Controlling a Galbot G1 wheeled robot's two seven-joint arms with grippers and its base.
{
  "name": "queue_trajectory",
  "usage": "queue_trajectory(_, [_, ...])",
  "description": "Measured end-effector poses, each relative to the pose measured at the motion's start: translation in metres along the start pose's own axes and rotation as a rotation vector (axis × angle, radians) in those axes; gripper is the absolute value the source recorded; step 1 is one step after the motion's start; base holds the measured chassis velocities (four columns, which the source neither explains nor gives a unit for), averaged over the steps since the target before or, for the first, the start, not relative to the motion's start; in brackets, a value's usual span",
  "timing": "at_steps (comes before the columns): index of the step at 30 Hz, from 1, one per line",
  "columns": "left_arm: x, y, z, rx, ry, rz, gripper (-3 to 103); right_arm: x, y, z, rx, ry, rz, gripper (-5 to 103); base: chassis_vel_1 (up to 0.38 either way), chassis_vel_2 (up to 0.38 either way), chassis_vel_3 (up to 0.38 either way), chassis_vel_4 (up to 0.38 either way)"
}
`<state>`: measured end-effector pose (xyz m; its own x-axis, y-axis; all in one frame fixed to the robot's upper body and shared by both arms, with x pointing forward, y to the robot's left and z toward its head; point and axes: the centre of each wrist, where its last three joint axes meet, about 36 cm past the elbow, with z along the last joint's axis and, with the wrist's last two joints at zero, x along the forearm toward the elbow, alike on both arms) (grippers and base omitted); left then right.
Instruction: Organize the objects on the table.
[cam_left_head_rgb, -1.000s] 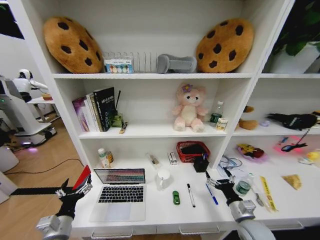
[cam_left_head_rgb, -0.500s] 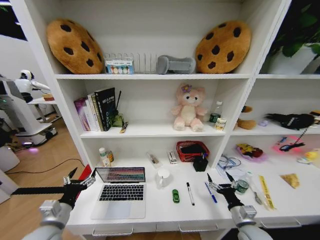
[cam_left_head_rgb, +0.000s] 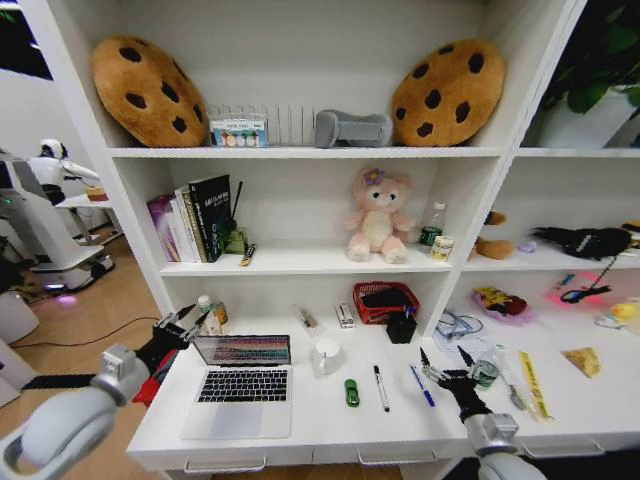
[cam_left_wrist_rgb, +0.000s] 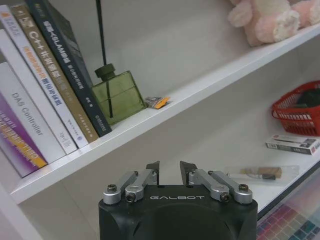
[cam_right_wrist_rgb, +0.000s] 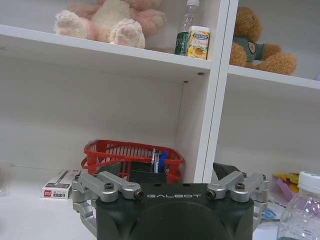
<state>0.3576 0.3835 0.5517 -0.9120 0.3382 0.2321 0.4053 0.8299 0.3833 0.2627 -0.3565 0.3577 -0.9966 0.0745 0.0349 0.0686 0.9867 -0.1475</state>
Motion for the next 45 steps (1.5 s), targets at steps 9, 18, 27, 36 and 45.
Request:
queue_trajectory(9, [-0.024, 0.031, -0.002, -0.112, 0.111, 0.122, 1, 0.011, 0.014, 0.0, -0.022, 0.002, 0.008, 100, 0.0, 0.0, 0.0, 0.0])
queue_trajectory(18, [-0.063, 0.04, -0.014, -0.23, 0.164, 0.257, 0, 0.018, 0.022, 0.004, -0.036, 0.006, 0.021, 100, 0.0, 0.0, 0.0, 0.0])
queue_trajectory(27, [-0.067, 0.027, -0.002, -0.259, 0.211, 0.326, 0, 0.019, 0.026, 0.007, -0.041, 0.011, 0.022, 100, 0.0, 0.0, 0.0, 0.0])
queue_trajectory(36, [-0.04, 0.006, 0.013, -0.211, 0.227, 0.333, 0, 0.016, 0.021, 0.007, -0.043, 0.007, 0.032, 100, 0.0, 0.0, 0.0, 0.0])
queue_trajectory(45, [0.002, -0.04, 0.035, -0.117, 0.233, 0.347, 0, 0.009, 0.025, 0.009, -0.05, 0.005, 0.036, 100, 0.0, 0.0, 0.0, 0.0])
